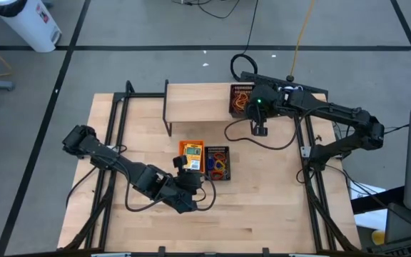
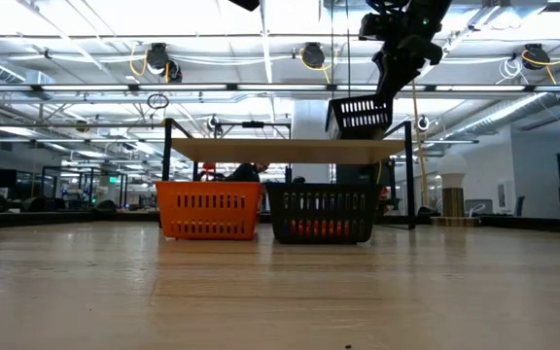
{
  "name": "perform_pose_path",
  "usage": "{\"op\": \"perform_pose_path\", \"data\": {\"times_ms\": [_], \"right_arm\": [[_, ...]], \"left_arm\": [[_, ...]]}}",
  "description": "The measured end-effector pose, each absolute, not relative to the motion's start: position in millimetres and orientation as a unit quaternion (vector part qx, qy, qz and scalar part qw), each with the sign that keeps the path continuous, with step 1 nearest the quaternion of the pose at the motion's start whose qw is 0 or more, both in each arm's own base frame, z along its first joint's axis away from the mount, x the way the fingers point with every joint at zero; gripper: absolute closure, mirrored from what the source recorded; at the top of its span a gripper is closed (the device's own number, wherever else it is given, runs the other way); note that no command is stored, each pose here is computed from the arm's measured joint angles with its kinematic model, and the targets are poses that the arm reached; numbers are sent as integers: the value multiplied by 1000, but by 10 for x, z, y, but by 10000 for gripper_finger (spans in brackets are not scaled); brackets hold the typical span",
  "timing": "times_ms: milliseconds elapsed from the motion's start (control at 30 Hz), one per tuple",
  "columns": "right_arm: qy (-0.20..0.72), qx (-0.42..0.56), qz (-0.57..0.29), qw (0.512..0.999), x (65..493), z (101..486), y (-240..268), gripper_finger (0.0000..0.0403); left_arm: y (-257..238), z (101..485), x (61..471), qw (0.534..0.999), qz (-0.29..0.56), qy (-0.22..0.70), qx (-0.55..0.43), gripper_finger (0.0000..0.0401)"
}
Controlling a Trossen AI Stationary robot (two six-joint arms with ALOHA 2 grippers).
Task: Pick & Place Office Desk Supplies
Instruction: Put the right black bin on the shelf, then put the black bin on the shelf
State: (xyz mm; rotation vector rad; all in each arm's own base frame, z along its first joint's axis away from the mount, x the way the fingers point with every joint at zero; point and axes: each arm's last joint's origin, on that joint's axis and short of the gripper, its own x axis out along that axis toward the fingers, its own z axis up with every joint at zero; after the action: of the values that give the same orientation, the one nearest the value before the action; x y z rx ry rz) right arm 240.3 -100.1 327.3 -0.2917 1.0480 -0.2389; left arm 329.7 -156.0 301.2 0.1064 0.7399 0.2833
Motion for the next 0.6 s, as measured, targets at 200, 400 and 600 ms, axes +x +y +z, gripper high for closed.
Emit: {"op": "perform_pose_path", "data": {"times_ms": [200,400,600], "right_arm": [[493,-146,-112,850,2411,3279,-1006,365],[481,-165,-108,854,2435,3298,-1015,350],[480,-178,-108,852,2441,3304,-1020,329]], "left_arm": [[-1560,3012,3297,921,138,360,52,313],[-1560,3012,3297,921,138,360,52,313],[-1560,3012,3297,921,138,360,52,313]]}}
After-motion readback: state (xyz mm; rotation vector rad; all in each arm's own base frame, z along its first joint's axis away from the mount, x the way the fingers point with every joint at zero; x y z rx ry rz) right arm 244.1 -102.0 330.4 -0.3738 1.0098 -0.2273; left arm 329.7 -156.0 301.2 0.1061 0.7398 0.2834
